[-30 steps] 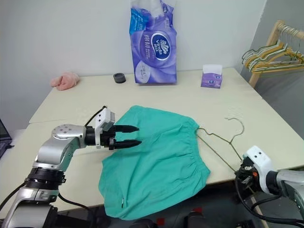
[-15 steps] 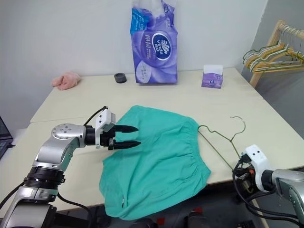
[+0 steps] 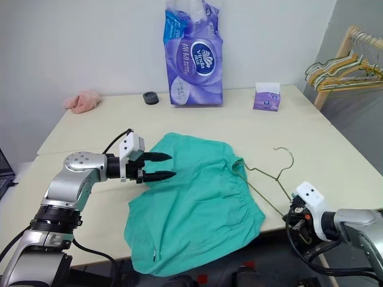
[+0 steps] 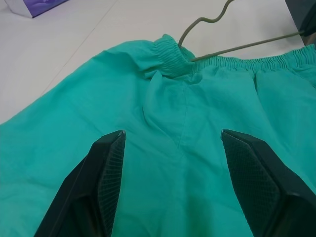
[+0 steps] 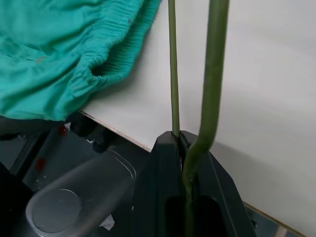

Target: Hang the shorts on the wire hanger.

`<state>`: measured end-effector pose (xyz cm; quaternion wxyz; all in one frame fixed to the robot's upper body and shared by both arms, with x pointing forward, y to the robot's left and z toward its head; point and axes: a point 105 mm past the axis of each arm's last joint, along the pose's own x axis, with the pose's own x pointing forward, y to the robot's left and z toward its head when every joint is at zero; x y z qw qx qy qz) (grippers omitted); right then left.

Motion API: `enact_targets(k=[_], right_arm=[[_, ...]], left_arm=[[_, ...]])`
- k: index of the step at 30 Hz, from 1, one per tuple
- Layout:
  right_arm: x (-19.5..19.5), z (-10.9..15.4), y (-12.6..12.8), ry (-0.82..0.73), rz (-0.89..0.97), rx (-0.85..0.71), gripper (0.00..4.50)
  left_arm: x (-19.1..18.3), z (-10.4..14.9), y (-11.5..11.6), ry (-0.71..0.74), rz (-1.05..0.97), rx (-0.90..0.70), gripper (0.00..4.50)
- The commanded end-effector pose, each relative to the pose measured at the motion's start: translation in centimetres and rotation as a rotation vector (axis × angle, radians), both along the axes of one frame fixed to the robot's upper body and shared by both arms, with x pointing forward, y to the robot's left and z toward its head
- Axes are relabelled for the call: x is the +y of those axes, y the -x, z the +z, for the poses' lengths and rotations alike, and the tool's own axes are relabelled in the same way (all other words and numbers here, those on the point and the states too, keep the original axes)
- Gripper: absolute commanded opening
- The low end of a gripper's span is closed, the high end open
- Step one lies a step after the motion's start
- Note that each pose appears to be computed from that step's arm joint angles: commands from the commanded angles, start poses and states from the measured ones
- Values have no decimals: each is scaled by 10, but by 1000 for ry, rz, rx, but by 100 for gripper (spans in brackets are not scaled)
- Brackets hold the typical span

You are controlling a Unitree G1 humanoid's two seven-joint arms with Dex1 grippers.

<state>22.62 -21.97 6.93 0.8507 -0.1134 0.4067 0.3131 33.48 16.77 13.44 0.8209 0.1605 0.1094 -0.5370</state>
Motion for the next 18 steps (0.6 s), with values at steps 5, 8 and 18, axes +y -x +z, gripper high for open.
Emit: enact_targets(k=[5, 8, 18], right_arm=[[-19, 5, -30, 93, 9, -59, 0], [-20, 7, -34, 74, 23, -51, 0], [30, 7, -55, -156, 98, 41, 0]], left_arm=[[2, 20, -5, -8, 14, -78, 326], [2, 21, -5, -7, 15, -82, 326], [1, 30, -11, 43, 55, -102, 326]])
